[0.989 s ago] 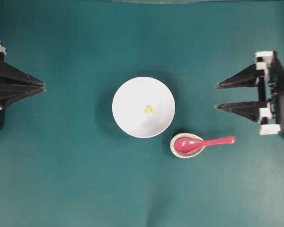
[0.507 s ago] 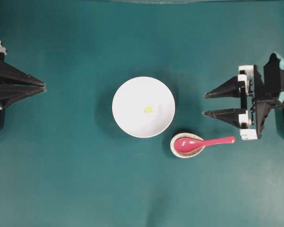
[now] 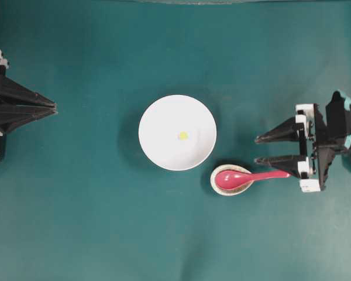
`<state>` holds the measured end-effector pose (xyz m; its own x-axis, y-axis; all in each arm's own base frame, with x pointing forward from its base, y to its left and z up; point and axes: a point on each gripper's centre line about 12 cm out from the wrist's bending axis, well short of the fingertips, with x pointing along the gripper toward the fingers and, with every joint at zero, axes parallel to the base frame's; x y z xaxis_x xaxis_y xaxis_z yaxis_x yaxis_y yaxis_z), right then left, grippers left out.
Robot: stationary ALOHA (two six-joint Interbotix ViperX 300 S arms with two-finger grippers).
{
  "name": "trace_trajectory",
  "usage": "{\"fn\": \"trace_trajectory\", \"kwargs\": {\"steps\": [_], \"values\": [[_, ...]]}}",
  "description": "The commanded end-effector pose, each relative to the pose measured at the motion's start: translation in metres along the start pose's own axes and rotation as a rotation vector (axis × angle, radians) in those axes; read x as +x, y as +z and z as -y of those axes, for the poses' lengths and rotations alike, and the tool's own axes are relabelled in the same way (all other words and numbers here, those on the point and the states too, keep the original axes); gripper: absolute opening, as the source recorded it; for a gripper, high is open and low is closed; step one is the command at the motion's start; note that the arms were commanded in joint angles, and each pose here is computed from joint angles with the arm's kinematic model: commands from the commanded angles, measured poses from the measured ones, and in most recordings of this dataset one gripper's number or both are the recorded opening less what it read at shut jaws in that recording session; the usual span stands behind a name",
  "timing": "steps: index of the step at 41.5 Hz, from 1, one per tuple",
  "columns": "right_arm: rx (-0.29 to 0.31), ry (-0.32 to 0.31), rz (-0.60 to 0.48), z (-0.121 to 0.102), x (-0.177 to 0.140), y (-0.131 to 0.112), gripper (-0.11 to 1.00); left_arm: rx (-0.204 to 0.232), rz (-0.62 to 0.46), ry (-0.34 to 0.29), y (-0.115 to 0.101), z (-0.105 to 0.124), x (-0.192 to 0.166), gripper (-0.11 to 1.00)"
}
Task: Scoop the yellow hexagonal prism block from the bowl with a spoon using the right arm.
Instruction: 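Move the right gripper left toward the red spoon handle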
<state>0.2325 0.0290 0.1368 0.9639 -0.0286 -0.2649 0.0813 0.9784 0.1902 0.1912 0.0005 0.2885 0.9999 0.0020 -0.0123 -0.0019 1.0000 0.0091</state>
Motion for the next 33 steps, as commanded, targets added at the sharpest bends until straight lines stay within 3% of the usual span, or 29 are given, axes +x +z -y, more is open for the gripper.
{"fn": "trace_trajectory", "kwargs": {"steps": [1, 10, 20, 33], "values": [[-0.001, 0.01, 0.017, -0.006, 0.002, -0.001, 0.57, 0.005, 0.017, 0.0, 0.009, 0.0, 0.003, 0.14], [-0.02, 0.004, -0.008, -0.014, 0.009, -0.02, 0.56, 0.002, 0.014, 0.0, 0.008, 0.0, 0.003, 0.14], [-0.003, 0.018, -0.047, -0.021, 0.013, -0.037, 0.57, 0.003, 0.014, 0.0, 0.008, 0.0, 0.003, 0.14], [0.001, 0.028, -0.054, -0.024, 0.013, -0.043, 0.56, 0.003, 0.011, 0.0, 0.007, 0.0, 0.003, 0.14]]}}
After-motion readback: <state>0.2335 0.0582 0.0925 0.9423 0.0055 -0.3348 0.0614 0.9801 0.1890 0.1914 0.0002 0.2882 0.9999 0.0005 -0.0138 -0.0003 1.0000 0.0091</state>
